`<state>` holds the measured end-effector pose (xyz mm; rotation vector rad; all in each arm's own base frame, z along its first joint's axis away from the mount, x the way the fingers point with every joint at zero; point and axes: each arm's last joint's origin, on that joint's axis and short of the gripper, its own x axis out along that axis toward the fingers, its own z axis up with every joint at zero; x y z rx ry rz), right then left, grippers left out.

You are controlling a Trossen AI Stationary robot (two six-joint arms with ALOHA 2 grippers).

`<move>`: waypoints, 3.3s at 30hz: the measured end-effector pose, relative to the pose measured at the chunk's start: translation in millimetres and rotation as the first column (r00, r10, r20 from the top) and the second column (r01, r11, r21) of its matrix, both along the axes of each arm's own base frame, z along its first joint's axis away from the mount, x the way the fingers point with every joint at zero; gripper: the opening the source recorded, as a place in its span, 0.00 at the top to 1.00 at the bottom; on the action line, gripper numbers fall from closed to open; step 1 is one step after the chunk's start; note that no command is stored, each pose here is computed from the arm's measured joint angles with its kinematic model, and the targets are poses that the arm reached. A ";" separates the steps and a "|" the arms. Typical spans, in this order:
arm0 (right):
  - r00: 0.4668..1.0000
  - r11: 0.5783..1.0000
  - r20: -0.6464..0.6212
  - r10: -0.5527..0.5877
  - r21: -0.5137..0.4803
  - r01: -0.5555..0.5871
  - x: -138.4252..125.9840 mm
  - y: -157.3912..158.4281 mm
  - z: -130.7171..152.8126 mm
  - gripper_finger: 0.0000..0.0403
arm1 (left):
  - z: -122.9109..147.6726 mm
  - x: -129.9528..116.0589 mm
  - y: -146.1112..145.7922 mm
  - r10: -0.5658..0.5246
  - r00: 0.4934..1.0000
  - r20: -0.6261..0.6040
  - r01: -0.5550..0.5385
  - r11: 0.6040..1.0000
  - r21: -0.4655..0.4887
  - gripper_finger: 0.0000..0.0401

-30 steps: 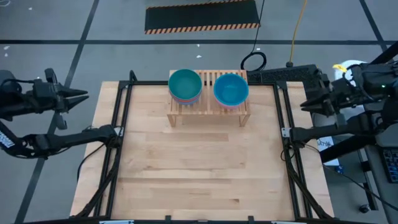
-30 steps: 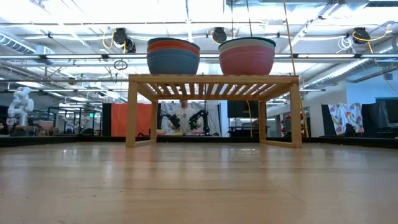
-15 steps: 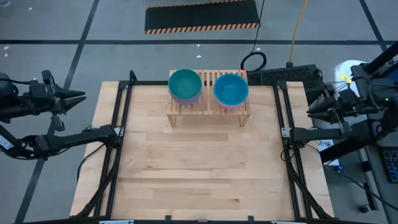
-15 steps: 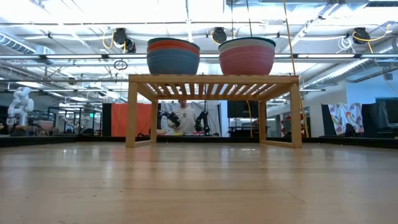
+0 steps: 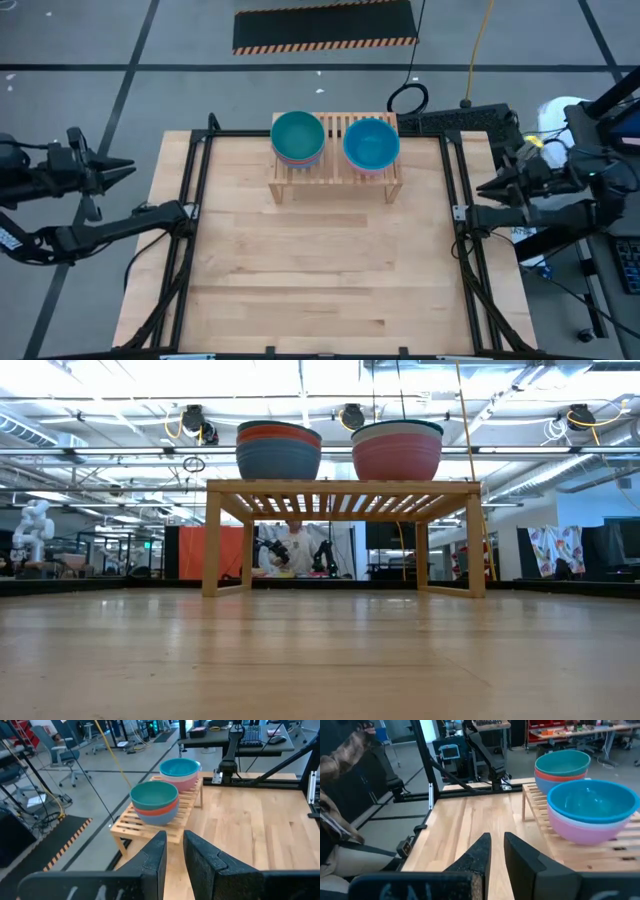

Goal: Place and stack bowls onto a shelf
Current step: Return to Home Position

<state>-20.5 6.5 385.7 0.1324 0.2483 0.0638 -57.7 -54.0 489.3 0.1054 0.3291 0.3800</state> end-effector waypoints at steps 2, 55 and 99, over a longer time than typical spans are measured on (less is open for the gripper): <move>1.000 1.000 0.020 0.024 -0.014 -0.024 8.5 -0.1 -7.5 0.89 | -7.7 -4.3 -3.4 0.005 1.000 0.006 -0.005 1.000 -0.017 0.82; 0.957 0.982 0.228 0.177 -0.111 -0.155 157.4 -9.0 -79.5 0.89 | -107.8 5.2 -0.5 -0.103 0.973 0.207 0.098 0.995 0.034 0.82; 0.938 0.927 0.092 0.334 -0.210 -0.310 241.1 24.1 -135.7 0.89 | -242.4 144.8 68.6 -0.509 0.777 0.371 0.559 0.828 -0.036 0.82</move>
